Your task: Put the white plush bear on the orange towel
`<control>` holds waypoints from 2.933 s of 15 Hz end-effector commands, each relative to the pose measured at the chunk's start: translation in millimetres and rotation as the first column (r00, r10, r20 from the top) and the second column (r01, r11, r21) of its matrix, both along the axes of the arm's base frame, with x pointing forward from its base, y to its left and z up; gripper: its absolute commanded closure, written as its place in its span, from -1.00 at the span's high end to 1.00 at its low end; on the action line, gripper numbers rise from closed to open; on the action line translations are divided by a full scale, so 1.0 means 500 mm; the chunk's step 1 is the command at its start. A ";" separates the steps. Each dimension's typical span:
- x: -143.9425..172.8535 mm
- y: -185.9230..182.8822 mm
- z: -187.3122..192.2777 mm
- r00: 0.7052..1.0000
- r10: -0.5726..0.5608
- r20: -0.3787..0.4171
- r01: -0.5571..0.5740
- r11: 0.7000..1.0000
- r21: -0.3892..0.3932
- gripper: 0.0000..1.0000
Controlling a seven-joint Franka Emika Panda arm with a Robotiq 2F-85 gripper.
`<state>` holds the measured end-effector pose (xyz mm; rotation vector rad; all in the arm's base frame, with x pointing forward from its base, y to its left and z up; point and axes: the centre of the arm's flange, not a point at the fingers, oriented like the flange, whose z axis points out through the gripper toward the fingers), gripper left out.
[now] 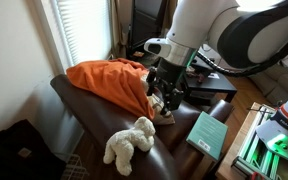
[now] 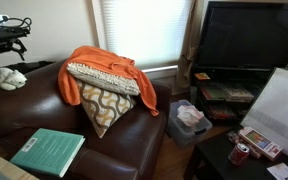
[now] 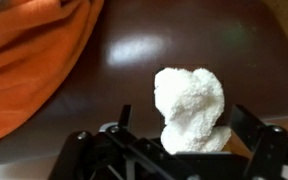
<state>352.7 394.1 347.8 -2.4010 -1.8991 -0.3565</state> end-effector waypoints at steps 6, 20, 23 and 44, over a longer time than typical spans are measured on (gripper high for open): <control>0.028 0.069 -0.182 0.971 0.095 -0.221 -0.043 0.972 0.230 1.00; 0.079 0.021 -0.196 0.995 0.088 -0.036 -0.083 0.988 0.131 -0.91; 0.093 -0.010 -0.064 0.996 -0.014 0.091 -0.009 0.968 0.250 -0.93; 0.385 -0.340 0.169 0.720 -0.680 0.138 0.550 0.681 0.483 -0.91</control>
